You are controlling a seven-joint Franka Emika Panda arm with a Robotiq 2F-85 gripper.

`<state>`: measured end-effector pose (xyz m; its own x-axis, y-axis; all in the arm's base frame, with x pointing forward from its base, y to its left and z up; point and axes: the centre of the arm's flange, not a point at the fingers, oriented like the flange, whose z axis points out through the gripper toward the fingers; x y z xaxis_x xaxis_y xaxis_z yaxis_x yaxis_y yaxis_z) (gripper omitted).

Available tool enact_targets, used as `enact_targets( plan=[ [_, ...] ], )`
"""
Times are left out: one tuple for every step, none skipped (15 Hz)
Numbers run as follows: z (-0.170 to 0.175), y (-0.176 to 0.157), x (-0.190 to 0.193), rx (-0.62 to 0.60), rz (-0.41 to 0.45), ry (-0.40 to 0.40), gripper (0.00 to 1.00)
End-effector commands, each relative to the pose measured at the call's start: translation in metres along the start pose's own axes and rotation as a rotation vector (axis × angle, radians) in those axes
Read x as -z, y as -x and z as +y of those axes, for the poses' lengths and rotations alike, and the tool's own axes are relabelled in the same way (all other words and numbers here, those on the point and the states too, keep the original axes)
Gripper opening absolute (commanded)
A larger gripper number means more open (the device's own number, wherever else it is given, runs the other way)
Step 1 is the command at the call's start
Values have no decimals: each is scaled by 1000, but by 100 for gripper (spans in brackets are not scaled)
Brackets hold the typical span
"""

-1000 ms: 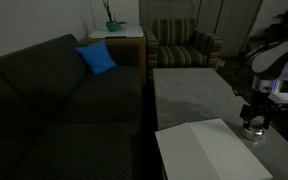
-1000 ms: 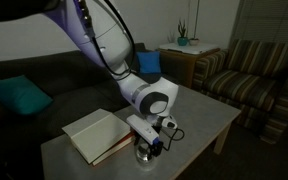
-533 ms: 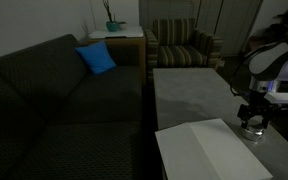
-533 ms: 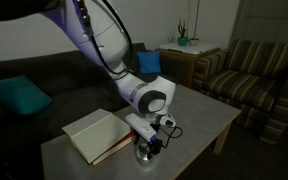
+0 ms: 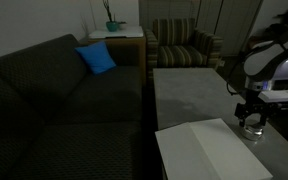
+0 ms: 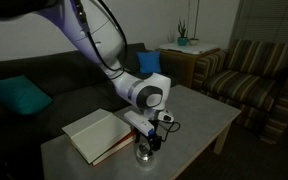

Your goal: Remove the lid from the bottle, put the lid on the table, pick up the lid and put it back on the bottle

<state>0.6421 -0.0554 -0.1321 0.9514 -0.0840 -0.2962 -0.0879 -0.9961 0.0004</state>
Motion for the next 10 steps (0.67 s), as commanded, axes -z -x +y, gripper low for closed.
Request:
enact_targets(
  plan=[
    [4,-3,-3,-10,10,30,100],
    [5,-3,-3,-12,11,31,100],
    [6,-3,-4,-15,11,33,100],
    [7,-2,-4,-16,11,34,100],
    [7,-2,-4,-17,12,36,89],
    [7,-2,-4,-17,13,37,73],
    [8,-2,-4,-18,14,38,66],
    [8,-2,-4,-18,15,39,59],
    [7,-2,-4,-12,20,30,53],
    [7,-2,-3,-10,20,25,45]
  ],
)
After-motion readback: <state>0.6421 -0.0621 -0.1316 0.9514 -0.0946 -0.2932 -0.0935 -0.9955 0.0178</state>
